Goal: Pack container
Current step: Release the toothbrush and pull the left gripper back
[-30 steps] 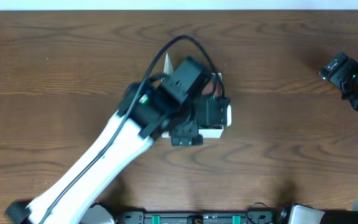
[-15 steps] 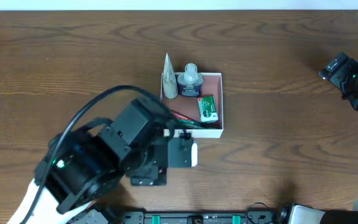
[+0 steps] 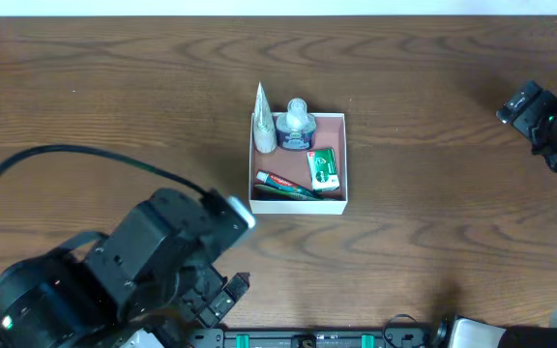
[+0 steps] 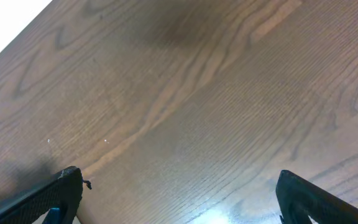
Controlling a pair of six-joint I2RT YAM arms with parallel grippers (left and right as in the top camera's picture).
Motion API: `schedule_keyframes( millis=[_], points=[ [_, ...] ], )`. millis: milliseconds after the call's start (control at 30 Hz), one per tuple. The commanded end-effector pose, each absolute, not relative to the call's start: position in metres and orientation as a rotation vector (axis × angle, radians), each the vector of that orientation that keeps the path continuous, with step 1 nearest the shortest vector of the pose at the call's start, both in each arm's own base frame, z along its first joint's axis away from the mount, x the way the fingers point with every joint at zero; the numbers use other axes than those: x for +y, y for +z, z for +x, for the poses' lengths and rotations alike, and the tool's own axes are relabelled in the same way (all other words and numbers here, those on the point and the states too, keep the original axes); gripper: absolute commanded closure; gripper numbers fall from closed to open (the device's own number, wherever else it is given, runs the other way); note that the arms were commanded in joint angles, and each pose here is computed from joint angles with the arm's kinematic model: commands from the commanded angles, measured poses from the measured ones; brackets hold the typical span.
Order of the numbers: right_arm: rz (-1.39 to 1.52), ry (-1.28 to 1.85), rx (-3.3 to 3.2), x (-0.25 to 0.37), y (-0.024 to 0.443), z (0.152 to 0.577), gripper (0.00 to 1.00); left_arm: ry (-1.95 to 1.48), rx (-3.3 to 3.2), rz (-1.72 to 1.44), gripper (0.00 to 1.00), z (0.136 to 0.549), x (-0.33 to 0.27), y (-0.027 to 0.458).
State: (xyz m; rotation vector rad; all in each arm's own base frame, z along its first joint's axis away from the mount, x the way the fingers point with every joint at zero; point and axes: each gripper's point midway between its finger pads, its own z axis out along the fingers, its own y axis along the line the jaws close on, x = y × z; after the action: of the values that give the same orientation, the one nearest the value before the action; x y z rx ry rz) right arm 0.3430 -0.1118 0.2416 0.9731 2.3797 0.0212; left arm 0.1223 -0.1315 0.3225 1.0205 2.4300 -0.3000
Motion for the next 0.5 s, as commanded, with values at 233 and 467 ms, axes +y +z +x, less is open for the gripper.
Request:
schedule_keyframes(
  millis=[233,467],
  points=[
    [0.984,0.026,2.364,-0.113,0.246,0.344,0.01,-0.24,2.435,0.059,0.02,0.149,-0.062,0.348],
    [0.984,0.026,2.364,-0.113,0.246,0.344,0.01,-0.147,2.293,-0.127,0.02,0.156,-0.022,0.354]
  ],
)
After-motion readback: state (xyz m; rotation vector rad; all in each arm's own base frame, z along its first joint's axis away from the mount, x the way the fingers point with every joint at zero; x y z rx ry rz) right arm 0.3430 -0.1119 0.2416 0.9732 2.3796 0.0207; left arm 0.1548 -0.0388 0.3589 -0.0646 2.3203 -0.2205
